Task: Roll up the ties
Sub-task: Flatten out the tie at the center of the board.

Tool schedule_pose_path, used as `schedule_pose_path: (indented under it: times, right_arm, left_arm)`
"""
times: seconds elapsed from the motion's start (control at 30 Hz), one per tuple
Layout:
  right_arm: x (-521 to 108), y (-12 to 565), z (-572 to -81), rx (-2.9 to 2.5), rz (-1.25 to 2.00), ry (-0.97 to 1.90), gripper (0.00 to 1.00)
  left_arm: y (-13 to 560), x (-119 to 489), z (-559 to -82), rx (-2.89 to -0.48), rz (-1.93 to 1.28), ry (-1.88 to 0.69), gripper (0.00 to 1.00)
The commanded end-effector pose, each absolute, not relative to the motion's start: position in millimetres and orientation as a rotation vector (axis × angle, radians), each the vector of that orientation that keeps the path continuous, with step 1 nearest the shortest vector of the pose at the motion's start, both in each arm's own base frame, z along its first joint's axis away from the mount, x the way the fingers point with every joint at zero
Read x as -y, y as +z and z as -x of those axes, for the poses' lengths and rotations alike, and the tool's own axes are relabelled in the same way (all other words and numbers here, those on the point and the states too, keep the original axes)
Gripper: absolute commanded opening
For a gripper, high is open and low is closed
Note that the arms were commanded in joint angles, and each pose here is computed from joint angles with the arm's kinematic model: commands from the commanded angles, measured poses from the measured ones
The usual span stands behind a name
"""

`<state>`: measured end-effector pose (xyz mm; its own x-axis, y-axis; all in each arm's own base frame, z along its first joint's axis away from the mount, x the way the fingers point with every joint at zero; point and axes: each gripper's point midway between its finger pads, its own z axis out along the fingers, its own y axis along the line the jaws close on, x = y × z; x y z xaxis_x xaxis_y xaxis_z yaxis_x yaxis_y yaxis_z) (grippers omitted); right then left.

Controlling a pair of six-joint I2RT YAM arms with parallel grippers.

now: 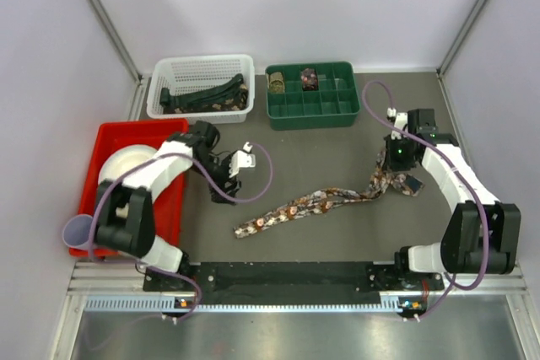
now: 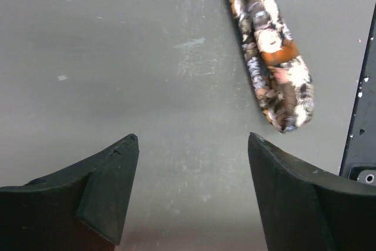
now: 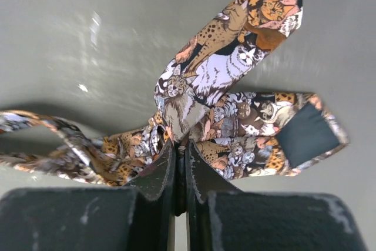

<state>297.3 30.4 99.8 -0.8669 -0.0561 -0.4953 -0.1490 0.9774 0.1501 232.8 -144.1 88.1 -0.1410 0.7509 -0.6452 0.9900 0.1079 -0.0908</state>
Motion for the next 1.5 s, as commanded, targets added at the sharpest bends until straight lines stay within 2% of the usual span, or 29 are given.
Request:
schedule_pose_path:
  times: [0.0,0.03,0.07,0.2,0.47,0.67,0.77,0.8,0.83,0.9,0.93,1.0,1.07,1.2,1.3,1.4,1.47]
  right_arm:
    - [-18,85,-284,-2.674,0.043,0.200,0.00]
    - [-18,85,-284,-2.674,0.038,0.198,0.00]
    - [-16,86,-284,-2.671,0.042,0.188,0.00]
    - [-5,84,-279,-2.689,0.100,0.097,0.00]
    - [-1,84,-272,-2.678,0.227,0.065,0.00]
    - [0,78,-265,-2.691,0.286,0.057,0.00]
    - [0,79,-265,-2.692,0.290,0.059,0.00]
    - [1,79,-266,-2.690,0.291,0.053,0.00]
    - [2,79,-266,-2.688,0.292,0.048,0.00]
    - [5,80,-270,-2.673,0.288,0.018,0.00]
    - [7,80,-271,-2.669,0.278,0.010,0.00]
    - [3,83,-280,-2.642,0.267,0.029,0.00]
    - [2,82,-289,-2.641,0.243,0.047,0.00]
    - [-7,96,-316,-2.574,0.252,0.108,0.00]
    - [-22,91,-315,-2.562,0.313,0.164,0.00]
    - [-48,74,-298,-2.577,0.485,0.189,0.00]
    - [-63,60,-282,-2.592,0.623,0.195,0.00]
  left_arm:
    - [76,157,-246,-1.983,-1.753,-0.818,0.74]
    - [79,165,-249,-1.994,-1.739,-0.906,0.70]
    - [82,164,-231,-2.048,-1.753,-1.009,0.69]
    - [81,168,-199,-2.094,-1.842,-1.162,0.67]
    - [48,175,-162,-2.182,-2.025,-0.962,0.64]
    - [27,173,-137,-2.236,-2.135,-0.894,0.66]
    - [18,172,-132,-2.250,-2.155,-0.824,0.54]
    - [15,169,-136,-2.265,-2.155,-0.768,0.47]
    - [14,168,-139,-2.299,-2.122,-0.728,0.30]
    - [14,168,-163,-2.307,-2.081,-0.563,0.18]
    - [15,159,-178,-2.332,-2.053,-0.416,0.09]
    - [30,158,-219,-2.304,-1.948,-0.286,0.00]
    - [52,145,-262,-2.311,-1.772,-0.161,0.00]
    - [110,126,-342,-2.149,-1.534,0.097,0.00]
    - [124,106,-349,-2.010,-1.546,0.265,0.00]
    - [101,97,-325,-1.921,-1.652,0.290,0.00]
    - [65,85,-295,-1.914,-1.782,0.287,0.01]
